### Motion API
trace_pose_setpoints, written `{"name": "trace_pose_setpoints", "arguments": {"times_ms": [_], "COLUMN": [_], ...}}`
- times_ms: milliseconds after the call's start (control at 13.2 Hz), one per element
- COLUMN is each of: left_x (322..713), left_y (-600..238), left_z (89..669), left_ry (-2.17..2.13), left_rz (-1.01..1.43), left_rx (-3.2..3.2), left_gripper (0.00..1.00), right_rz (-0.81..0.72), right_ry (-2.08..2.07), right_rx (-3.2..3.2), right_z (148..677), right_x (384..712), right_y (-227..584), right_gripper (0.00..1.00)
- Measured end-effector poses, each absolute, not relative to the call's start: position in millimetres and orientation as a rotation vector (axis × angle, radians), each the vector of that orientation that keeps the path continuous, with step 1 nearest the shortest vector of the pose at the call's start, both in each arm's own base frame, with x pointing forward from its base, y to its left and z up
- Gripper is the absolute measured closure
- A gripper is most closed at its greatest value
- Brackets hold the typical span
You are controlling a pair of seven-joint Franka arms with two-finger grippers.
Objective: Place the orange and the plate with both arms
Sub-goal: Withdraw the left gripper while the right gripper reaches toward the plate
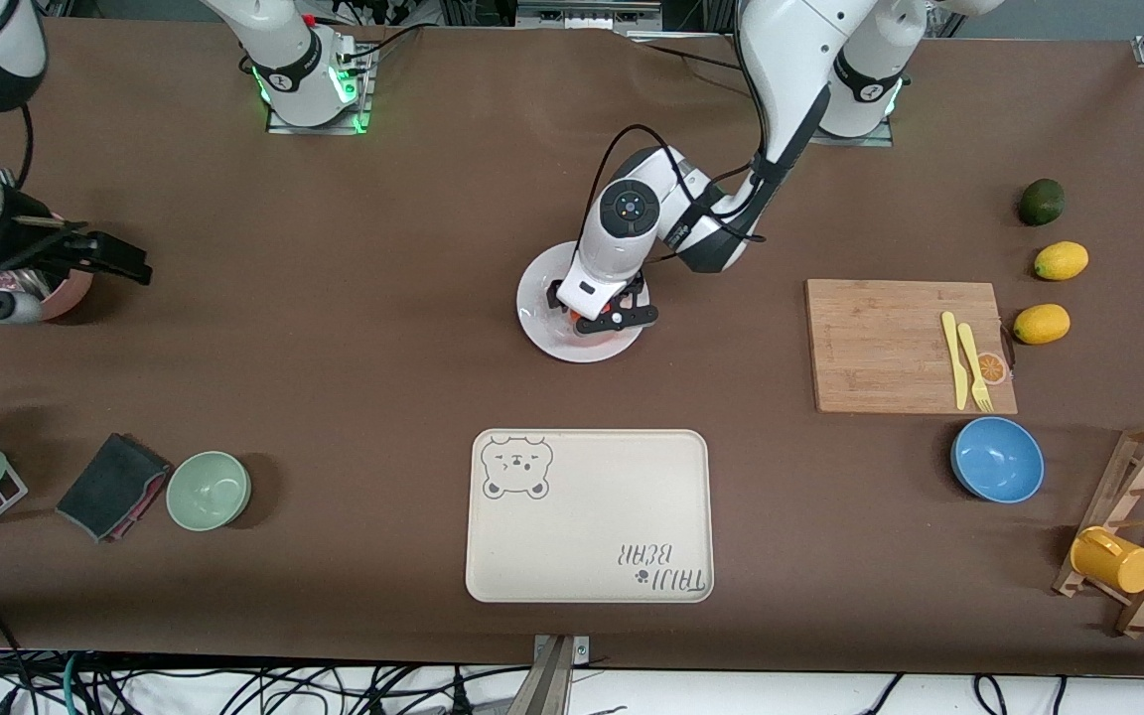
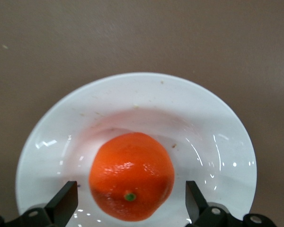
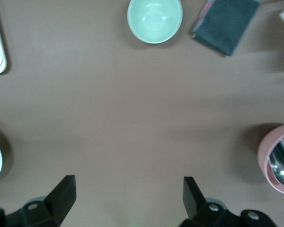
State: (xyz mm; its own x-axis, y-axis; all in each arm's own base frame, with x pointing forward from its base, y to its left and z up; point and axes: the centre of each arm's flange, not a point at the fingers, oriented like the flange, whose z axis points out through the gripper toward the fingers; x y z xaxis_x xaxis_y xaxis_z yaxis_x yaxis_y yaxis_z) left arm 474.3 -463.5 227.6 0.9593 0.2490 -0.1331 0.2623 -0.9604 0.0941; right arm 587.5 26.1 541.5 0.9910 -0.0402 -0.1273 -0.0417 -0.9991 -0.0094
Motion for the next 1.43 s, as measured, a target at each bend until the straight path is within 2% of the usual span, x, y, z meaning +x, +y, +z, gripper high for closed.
{"name": "trace_pose_setpoints", "arguments": {"times_ms": [226,377,528,679,981,1208,1434], "left_x": [523,562,582,582,561,543,528], "left_y": [-403,-328,-247,-189,-110,-50,-32], "left_z": [303,367,413,443,505,539,560], "left_ry": [0.533,0.642,0.645,0.563,0.431,0.423,0.407], "left_rz": [-0.166,-0.100,-0.041,-0.051,-0.098,-0.130,-0.157], "left_rx": [2.994,2.958,2.954,2.992,3.047,3.053,3.098], "left_gripper": [0.00,0.00,0.00,0.00,0.00,0.00,0.00], "right_rz": [0.313,0.374,0.405,0.424,0.477,0.493,0.484], "right_ry": [-0.007,-0.025,-0.007,0.029,0.081,0.072,0.077], "right_rx": [-3.013,-2.927,-2.850,-2.785,-2.672,-2.598,-2.556], "right_z": [500,464,426,389,339,317,294], "right_x": [597,606,615,617,594,570,532], "right_y": [76,107,129,147,167,175,186], "right_gripper": [0.00,0.00,0.00,0.00,0.00,0.00,0.00]}}
